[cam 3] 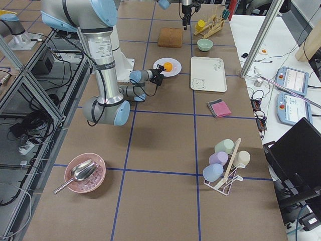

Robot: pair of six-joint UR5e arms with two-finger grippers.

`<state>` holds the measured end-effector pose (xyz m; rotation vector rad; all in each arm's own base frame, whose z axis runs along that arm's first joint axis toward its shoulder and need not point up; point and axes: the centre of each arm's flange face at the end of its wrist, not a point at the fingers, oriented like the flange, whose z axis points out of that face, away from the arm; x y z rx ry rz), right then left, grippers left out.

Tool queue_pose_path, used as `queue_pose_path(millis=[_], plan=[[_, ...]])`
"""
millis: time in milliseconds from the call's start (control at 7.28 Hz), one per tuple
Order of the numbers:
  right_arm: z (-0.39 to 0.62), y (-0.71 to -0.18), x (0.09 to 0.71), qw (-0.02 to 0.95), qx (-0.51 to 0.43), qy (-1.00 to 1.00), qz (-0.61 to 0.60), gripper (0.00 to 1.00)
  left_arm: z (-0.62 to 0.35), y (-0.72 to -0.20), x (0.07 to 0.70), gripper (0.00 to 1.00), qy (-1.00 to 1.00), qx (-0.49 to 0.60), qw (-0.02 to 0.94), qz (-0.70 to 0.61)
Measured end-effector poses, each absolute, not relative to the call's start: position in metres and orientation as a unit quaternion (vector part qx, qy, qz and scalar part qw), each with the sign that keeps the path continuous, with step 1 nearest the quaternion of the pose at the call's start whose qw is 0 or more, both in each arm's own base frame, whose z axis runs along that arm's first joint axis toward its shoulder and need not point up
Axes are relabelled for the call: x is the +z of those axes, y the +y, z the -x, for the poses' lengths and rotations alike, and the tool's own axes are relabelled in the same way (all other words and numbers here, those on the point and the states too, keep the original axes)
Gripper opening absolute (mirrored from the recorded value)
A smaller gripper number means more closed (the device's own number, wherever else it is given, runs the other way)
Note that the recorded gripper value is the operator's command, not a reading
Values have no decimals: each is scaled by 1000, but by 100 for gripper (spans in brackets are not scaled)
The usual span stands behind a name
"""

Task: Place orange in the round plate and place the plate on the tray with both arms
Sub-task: 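Slide the plate with the orange onto the cream bear tray with the right gripper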

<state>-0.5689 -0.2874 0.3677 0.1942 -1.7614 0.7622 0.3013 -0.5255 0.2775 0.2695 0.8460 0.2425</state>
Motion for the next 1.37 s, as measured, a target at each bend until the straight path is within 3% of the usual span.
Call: queue_pose_path(millis=[137,275,962,1374], plan=[[571,-288,367,570,325,-750,-83,10,-301,-525,277,99,408,117,896,-130],[572,-287,368,570,325,-750,-83,0,-301,-525,277,99,408,117,896,-130],[559,-288,345,537,337,-768,-89,0,-299,-524,274,99,411,117,894,-132],[539,-319,308,479,388,-778,-121,0,-291,-522,266,99,418,116,891,-136]])
